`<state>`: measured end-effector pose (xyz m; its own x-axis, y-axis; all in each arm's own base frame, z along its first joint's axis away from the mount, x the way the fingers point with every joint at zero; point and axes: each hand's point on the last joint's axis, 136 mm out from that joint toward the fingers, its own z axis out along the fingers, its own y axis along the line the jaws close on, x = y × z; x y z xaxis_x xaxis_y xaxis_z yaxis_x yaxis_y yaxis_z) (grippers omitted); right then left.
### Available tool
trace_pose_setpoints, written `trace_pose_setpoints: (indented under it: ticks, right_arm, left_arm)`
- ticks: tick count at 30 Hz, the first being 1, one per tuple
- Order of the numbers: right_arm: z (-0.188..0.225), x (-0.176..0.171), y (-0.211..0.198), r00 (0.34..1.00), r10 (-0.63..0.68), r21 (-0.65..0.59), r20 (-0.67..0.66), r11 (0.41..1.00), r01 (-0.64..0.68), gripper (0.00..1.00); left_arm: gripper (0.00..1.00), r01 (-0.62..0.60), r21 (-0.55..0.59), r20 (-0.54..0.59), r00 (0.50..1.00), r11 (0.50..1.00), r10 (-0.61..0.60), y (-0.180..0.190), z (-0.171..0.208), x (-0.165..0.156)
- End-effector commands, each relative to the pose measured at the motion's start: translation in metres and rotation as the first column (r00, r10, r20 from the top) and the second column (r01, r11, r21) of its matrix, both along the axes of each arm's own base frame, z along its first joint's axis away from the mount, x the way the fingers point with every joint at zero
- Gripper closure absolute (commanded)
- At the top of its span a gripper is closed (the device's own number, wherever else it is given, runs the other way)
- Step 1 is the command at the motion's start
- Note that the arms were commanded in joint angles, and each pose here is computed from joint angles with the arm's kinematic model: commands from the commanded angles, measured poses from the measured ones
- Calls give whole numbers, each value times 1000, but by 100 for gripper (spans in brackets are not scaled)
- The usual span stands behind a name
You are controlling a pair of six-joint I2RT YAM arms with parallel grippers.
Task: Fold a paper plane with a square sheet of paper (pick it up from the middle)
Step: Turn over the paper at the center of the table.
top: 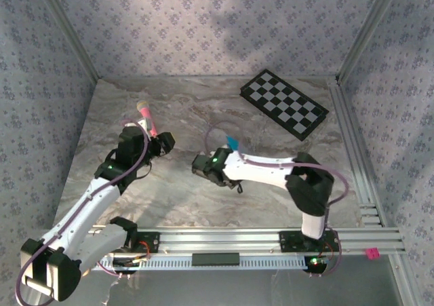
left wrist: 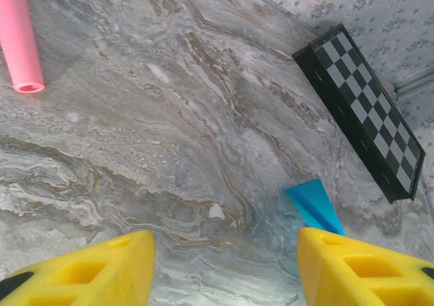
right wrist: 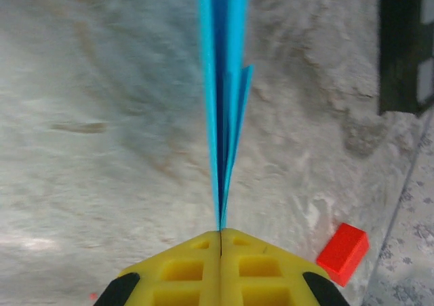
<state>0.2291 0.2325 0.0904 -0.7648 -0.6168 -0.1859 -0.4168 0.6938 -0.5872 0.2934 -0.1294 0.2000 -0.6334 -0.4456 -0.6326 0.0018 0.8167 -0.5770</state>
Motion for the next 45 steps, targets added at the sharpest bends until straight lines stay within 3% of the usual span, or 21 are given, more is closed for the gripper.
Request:
trace_pose_setpoints:
  ticks: [1, 6, 10, 12, 16, 18, 20, 22, 25, 35, 42, 45]
  right_arm:
    - [-15, -13, 22, 996, 38, -5, -86, 999, -39, 99]
    - [-31, -23, 66, 984, 55, 217, -169, 976, -17, 90]
    - [-27, -23, 85, 975, 51, 403, -214, 914, 41, 76]
    - [-21, -22, 91, 970, 60, 507, -236, 859, 70, 66]
    - [-13, -14, 79, 964, 34, 655, -262, 740, 152, 64]
    - [-14, -8, 76, 955, 56, 741, -292, 644, 190, 69]
    - [-16, 0, 74, 940, 63, 814, -337, 521, 257, 81]
    - [-20, 8, 70, 931, 54, 845, -362, 440, 303, 88]
    - [-27, 16, 65, 919, 32, 849, -393, 395, 350, 92]
    - [-70, 16, 66, 862, -47, 791, -505, 375, 484, 94]
    - [-85, 14, 73, 803, -151, 742, -577, 315, 592, 93]
    - [-85, 13, 79, 786, -198, 737, -585, 275, 618, 94]
  left_arm:
    - [42, -46, 16, -15, 999, 999, 47, 12, -5, -4]
    - [42, -62, 13, -7, 998, 998, 62, 16, -4, -6]
    - [41, -57, 14, -22, 998, 998, 57, 16, -8, -6]
    - [41, -48, 9, -34, 998, 999, 49, 14, -10, -6]
    - [41, -24, -3, -62, 998, 1000, 23, 8, -16, -5]
    - [42, 10, -20, -74, 997, 1000, -11, 1, -19, -4]
    - [43, 56, -47, -97, 993, 997, -61, -10, -23, -3]
    - [44, 100, -70, -123, 986, 992, -108, -20, -27, -3]
    - [46, 143, -93, -171, 973, 985, -157, -31, -36, -2]
    - [55, 229, -164, -256, 929, 959, -266, -58, -57, 1]
    - [64, 282, -241, -311, 884, 929, -349, -84, -70, 4]
    - [73, 299, -315, -331, 855, 901, -400, -102, -76, 8]
